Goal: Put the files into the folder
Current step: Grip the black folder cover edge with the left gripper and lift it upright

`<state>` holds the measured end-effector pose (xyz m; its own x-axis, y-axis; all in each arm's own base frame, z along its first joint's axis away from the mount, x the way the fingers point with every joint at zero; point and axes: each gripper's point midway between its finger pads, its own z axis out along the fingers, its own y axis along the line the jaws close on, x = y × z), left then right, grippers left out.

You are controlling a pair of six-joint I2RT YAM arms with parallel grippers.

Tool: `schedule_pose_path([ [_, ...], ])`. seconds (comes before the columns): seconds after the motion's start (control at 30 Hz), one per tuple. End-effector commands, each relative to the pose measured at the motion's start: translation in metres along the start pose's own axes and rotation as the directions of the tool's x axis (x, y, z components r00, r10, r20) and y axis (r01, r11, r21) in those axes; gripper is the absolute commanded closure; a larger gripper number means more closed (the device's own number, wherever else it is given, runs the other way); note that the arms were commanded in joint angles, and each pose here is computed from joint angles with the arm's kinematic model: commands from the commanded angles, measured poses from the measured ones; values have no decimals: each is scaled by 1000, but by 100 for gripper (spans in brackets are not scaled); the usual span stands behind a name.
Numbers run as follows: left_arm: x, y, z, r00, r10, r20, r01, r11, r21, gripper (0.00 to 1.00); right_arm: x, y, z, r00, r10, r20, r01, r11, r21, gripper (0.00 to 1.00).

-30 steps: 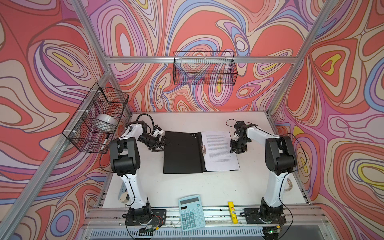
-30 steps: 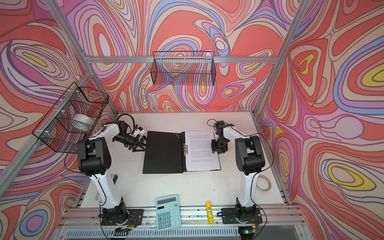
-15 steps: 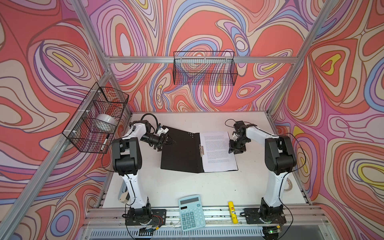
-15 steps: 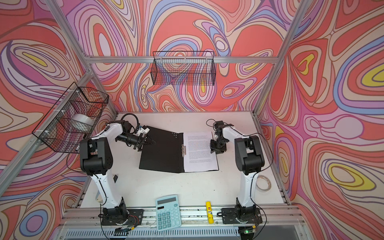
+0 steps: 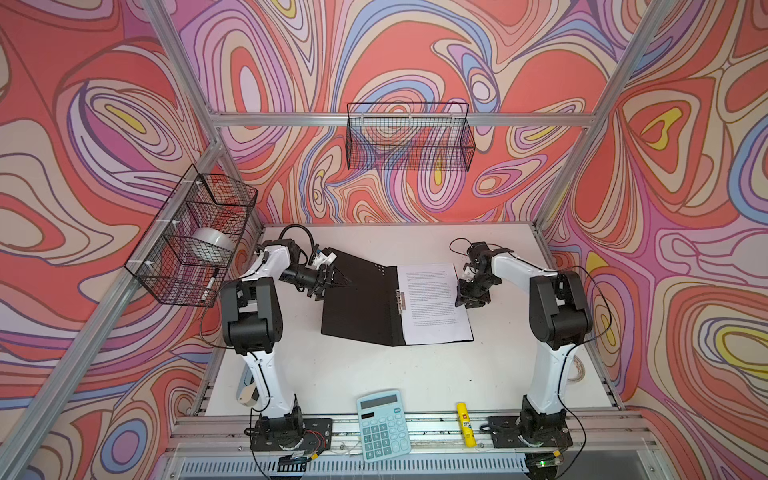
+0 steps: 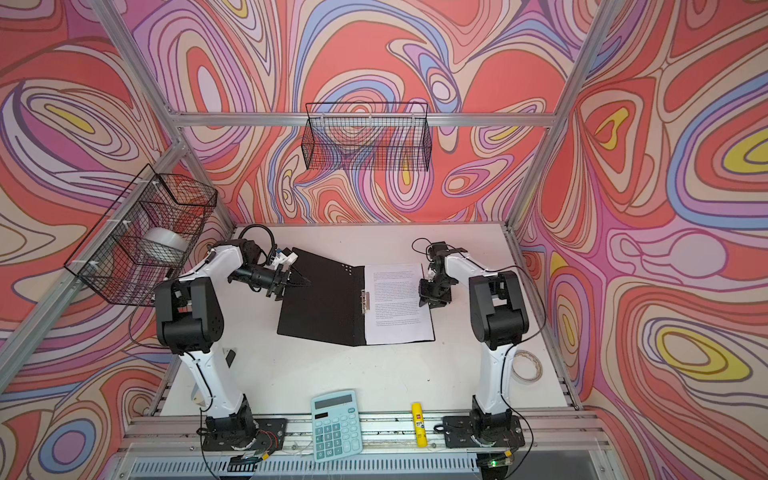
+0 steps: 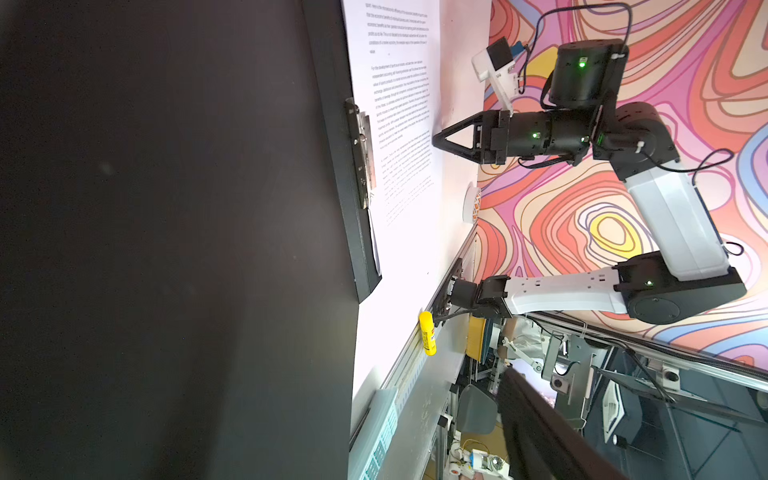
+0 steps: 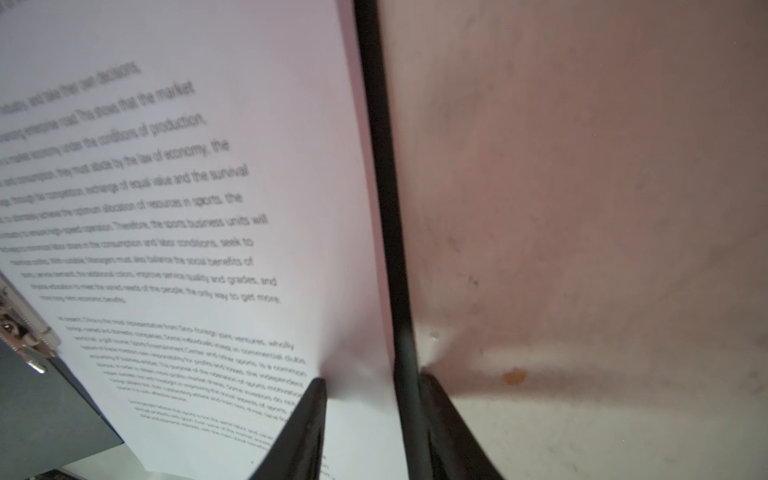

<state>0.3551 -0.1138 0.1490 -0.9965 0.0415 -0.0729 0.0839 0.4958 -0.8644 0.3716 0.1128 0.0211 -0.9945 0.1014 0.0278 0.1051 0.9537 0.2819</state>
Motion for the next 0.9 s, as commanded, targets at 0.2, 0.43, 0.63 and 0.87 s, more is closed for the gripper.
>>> schedule_pose_path([
  [0.2,3,-51,-23,990,132,46,-133,991,25,15,27,3,49,990,1,-139,1,1000,16,60],
  [0.43,5,-61,-20,986,162,38,-163,986,23,15,29,20,52,990,-24,-139,26,1000,8,60],
  [0.63,4,-71,-18,981,188,37,-189,982,22,14,32,39,56,988,-50,-143,50,999,-7,60],
  [0.87,1,-74,-16,979,201,35,-201,980,8,13,40,62,68,985,-68,-156,64,998,-30,60],
])
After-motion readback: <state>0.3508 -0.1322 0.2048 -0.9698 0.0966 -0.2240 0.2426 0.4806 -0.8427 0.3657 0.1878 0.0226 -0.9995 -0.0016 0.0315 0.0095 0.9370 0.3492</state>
